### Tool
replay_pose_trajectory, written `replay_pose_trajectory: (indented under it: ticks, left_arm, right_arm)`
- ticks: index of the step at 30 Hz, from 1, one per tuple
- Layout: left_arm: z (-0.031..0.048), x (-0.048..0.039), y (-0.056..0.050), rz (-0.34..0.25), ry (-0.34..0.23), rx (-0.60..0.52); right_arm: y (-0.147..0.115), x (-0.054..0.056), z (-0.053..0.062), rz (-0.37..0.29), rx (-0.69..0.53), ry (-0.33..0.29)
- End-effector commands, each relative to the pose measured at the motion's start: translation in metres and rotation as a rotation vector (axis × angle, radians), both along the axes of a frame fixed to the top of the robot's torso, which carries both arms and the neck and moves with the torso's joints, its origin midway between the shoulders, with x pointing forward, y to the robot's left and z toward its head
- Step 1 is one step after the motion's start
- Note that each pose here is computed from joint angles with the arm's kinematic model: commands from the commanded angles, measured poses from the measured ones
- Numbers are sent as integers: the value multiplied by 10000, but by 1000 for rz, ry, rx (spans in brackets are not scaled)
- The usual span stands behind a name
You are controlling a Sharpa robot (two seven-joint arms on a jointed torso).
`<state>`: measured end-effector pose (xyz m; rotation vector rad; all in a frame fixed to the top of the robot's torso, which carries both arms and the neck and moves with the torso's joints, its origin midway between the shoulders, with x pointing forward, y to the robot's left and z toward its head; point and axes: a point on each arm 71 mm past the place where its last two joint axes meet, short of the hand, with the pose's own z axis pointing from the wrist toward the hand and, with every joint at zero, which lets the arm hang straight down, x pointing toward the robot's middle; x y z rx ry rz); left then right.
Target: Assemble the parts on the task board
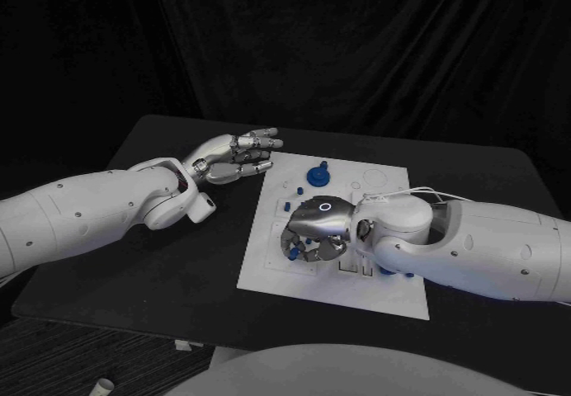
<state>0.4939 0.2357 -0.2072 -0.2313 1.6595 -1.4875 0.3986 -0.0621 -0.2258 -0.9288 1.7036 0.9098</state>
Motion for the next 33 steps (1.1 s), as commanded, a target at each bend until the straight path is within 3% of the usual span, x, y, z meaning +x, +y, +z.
replay_pose_trajectory:
  ticks: [1, 33]
  left_arm:
    - [-3, -7, -18, -10, 8, -14]
    - [-34, -11, -26, -15, 25, -9]
  right_arm:
    - [-1, 0, -25, -8, -6, -4]
    - [-70, 26, -97, -45, -34, 10]
